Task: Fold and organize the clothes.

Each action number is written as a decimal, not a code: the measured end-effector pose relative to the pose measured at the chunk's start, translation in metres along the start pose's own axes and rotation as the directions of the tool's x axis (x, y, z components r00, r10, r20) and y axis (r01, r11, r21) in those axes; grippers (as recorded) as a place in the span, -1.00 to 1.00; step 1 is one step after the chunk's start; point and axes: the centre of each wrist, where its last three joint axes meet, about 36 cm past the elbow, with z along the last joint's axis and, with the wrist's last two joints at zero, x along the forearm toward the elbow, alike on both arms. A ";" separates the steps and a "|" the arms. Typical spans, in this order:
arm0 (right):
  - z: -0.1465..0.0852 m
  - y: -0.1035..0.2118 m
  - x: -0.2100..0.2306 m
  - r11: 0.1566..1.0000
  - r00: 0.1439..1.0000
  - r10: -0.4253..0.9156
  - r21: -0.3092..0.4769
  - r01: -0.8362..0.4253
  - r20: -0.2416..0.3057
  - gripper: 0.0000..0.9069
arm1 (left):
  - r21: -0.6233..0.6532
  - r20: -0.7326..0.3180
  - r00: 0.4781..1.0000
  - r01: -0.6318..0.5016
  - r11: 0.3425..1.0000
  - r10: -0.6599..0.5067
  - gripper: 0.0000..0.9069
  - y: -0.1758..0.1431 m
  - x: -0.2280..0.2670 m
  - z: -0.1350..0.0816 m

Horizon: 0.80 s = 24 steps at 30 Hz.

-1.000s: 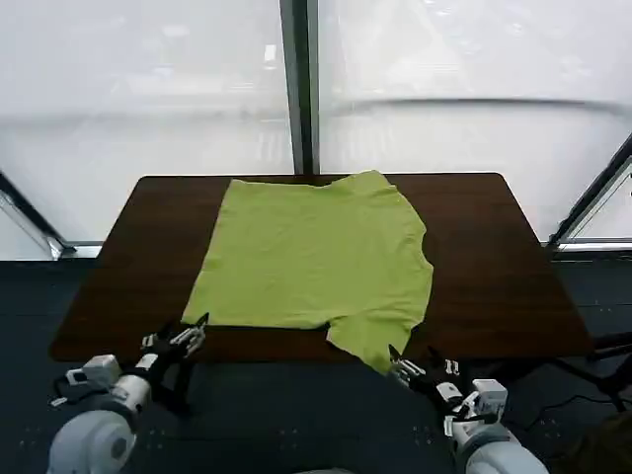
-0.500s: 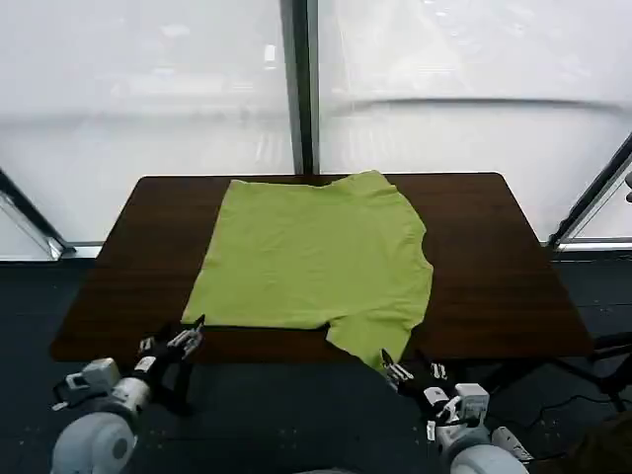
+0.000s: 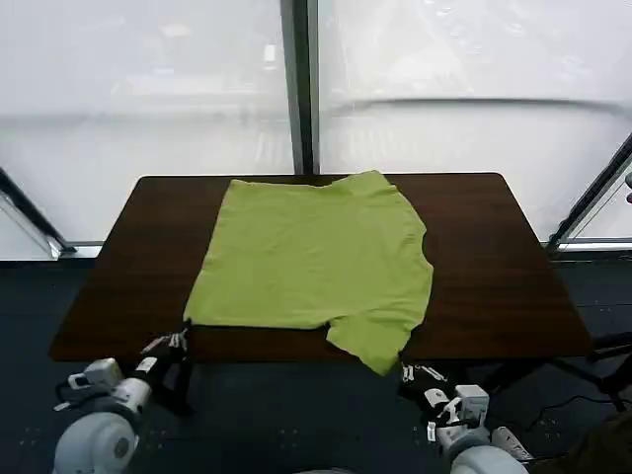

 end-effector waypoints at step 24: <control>-0.025 -0.015 0.002 0.998 0.985 -0.060 0.002 0.061 0.161 -1.00 | 0.028 0.053 0.999 -0.009 1.000 0.007 -1.00 -0.016 0.049 -0.014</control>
